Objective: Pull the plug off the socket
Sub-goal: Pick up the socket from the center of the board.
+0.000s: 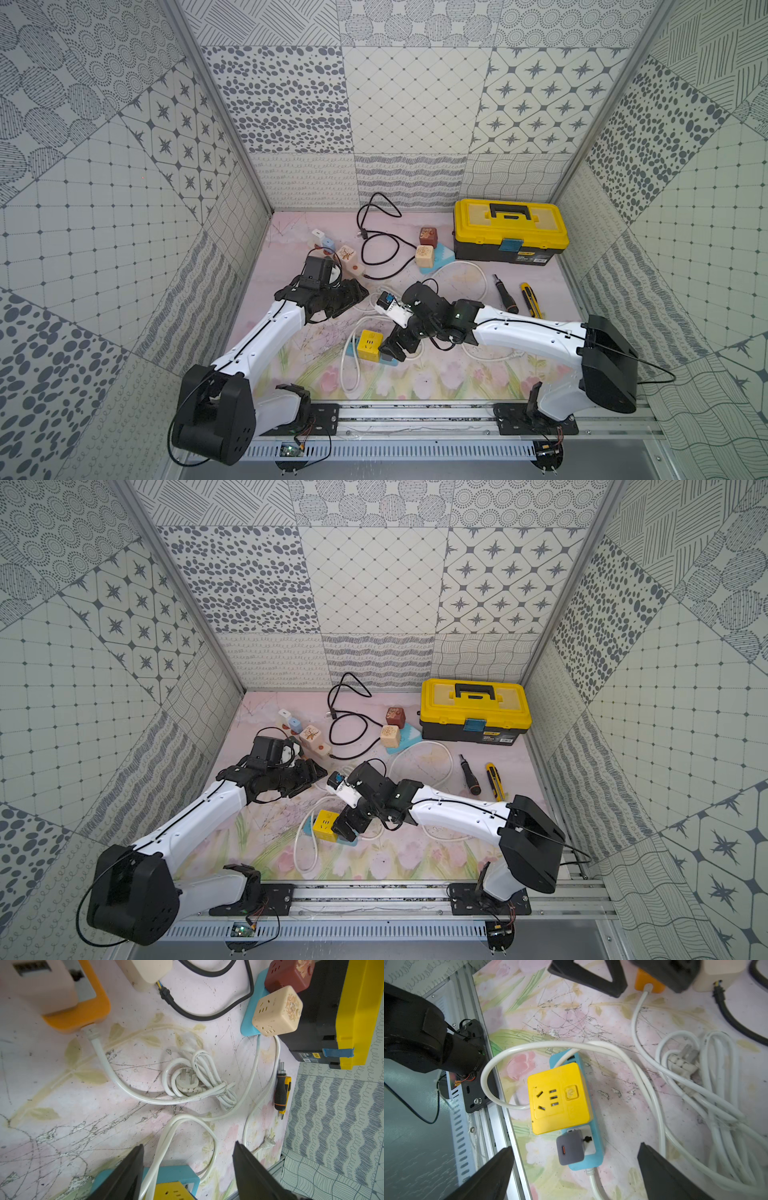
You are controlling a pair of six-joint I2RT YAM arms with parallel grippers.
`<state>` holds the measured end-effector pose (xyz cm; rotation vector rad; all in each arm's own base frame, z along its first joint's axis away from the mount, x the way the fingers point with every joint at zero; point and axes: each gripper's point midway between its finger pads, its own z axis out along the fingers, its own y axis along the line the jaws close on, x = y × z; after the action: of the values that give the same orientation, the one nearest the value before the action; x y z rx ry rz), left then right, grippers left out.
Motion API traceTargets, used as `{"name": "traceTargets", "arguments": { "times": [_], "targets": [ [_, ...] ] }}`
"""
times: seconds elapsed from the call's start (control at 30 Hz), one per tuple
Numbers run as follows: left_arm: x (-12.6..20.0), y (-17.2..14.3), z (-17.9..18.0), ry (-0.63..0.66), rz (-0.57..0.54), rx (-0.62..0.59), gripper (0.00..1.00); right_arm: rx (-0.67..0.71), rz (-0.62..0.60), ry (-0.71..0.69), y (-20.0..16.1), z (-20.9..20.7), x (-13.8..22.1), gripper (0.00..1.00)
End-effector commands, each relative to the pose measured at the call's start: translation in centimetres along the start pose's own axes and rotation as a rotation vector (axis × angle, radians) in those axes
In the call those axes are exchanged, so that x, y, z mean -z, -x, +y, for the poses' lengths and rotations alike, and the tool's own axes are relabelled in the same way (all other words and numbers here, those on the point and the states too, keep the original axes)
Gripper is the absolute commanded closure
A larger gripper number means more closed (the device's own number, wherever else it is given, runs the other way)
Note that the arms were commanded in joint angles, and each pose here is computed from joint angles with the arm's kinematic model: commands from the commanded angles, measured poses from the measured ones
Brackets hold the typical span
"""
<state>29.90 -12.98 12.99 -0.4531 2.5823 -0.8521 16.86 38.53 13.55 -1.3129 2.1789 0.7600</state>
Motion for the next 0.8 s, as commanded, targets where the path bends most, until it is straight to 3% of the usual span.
{"name": "traceTargets", "arguments": {
  "times": [0.0, 0.23, 0.57, 0.63, 0.77],
  "targets": [
    [-0.3, -1.2, 0.1, -0.008, 0.063, 0.007, 0.28, 0.134, -0.047, 0.043, 2.1, 2.1, -1.1, 0.01],
    [-0.4, -1.2, 0.8, 0.016, 0.049, 0.053, 0.31, 0.221, -0.020, 0.025, 2.6, 2.5, -3.9, 0.01],
    [0.6, 0.4, 2.6, -0.005, -0.045, 0.180, 0.37, 0.233, 0.006, 0.006, 1.8, 1.6, -7.0, 0.00],
    [0.9, 0.7, 3.2, -0.012, -0.064, 0.208, 0.38, 0.231, 0.014, -0.019, 1.6, 1.0, -7.4, 0.05],
    [1.2, 0.9, 3.4, -0.017, -0.081, 0.211, 0.43, 0.203, -0.012, -0.086, 1.5, -0.8, -6.8, 0.30]
  ]
}}
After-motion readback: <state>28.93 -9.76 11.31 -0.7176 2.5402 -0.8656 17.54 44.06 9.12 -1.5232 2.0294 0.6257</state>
